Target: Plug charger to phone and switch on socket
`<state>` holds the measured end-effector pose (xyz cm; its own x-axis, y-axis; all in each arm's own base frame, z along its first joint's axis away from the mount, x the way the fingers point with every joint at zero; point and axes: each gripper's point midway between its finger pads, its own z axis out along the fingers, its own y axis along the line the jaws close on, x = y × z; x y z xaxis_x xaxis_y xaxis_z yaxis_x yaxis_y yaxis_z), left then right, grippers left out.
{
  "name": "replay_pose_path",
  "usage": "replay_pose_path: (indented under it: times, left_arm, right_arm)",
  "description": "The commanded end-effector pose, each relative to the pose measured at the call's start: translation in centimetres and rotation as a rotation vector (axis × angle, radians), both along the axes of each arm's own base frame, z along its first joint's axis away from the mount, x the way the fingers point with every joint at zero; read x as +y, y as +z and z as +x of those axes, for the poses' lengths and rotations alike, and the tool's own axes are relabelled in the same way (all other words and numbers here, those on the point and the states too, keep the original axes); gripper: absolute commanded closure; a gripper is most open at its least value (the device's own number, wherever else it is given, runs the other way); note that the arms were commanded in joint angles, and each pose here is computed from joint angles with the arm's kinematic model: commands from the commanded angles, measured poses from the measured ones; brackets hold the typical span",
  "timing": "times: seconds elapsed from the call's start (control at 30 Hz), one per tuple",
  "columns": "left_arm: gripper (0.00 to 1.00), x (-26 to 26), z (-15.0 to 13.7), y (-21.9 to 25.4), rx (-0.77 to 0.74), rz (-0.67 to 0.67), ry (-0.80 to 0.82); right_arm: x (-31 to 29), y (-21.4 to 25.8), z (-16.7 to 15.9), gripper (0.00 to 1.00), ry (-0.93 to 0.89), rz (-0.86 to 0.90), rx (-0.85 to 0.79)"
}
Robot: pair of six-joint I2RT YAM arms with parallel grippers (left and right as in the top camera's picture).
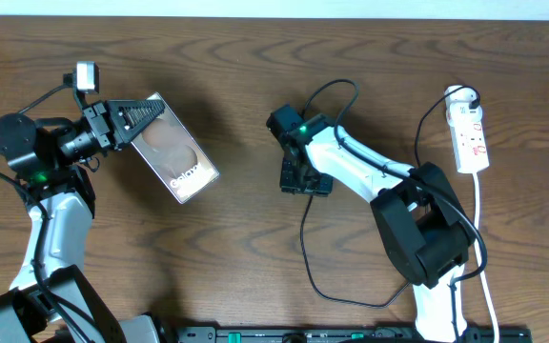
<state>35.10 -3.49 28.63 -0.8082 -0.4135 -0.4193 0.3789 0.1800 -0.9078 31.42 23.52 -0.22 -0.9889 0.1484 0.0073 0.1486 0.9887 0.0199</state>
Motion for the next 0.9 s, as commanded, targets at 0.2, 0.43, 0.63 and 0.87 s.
replay_pose_path:
  times: [0.2, 0.43, 0.63, 0.87]
  left_arm:
    - [0.93, 0.0, -0.1, -0.2, -0.006, 0.004, -0.005]
    - [0.93, 0.0, -0.1, -0.2, -0.006, 0.004, -0.005]
    - [0.93, 0.0, -0.1, -0.2, -0.006, 0.004, -0.005]
    - [0.92, 0.0, -0.1, -0.2, -0.012, 0.007, -0.005]
  right_arm:
    - [0.3, -1.3, -1.2, 0.64, -0.03, 0.002, 0.04]
    - [0.3, -1.5, -1.9, 0.66, -0.036, 0.006, 0.063]
    - [-0.3, -2.4, -2.8, 0.67, -0.044, -0.005, 0.087]
    - [-0.1, -2.4, -2.9, 0.78, -0.045, 0.007, 0.094]
